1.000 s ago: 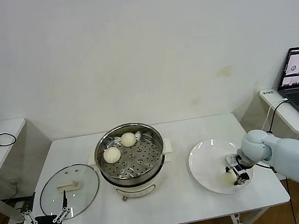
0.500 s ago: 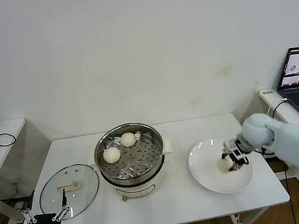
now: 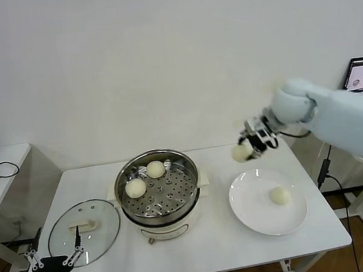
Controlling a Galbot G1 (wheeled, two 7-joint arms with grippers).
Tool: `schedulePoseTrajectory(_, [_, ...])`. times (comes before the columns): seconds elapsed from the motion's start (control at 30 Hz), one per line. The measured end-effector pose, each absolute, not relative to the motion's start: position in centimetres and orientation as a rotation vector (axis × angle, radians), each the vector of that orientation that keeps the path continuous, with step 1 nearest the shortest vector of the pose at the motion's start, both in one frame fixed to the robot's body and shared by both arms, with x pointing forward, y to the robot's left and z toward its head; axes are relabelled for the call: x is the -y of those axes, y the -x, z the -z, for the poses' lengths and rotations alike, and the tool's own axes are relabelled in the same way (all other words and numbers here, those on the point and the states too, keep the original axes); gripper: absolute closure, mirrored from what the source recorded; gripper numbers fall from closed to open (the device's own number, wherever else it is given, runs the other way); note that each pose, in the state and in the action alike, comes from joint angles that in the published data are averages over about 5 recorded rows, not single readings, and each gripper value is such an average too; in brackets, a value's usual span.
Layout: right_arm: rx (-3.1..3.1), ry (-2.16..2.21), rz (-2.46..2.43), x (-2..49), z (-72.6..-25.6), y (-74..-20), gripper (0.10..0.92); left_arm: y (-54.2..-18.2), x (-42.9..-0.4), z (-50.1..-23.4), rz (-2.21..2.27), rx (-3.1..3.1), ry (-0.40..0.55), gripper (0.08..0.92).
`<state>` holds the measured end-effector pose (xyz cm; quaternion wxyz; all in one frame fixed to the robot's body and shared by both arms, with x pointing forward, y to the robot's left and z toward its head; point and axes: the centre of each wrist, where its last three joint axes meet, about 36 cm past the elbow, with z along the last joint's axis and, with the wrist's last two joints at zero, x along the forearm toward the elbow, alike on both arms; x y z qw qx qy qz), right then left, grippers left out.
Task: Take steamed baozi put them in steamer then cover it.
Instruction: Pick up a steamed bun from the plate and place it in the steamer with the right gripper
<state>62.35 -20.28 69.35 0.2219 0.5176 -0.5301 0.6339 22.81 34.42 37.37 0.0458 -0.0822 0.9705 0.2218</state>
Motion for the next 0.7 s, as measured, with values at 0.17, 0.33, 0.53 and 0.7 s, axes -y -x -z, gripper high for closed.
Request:
schedulePoseTrajectory(0.17, [1.437, -1.549, -1.815, 14.1, -70.0, -62.3, 0.454, -22.7, -34.6, -37.5, -0.676, -2.963, 0.266, 0.177])
schedulePoseTrajectory(0.33, [1.368, -1.672, -1.882, 8.3, -69.1, -61.8, 0.451, -22.4, -34.8, -37.8, -0.672, -2.958, 0.285, 0.177])
schedulePoseTrajectory(0.53, [1.245, -1.804, -1.962, 3.6, -66.1, -61.2, 0.454, -22.2, -35.2, -38.1, -0.675, -2.955, 0.306, 0.177])
schedulePoseTrajectory(0.7, [1.128, -1.903, -2.024, 1.0, -63.4, -60.6, 0.454, -22.1, -35.3, -38.3, -0.675, -2.95, 0.317, 0.177])
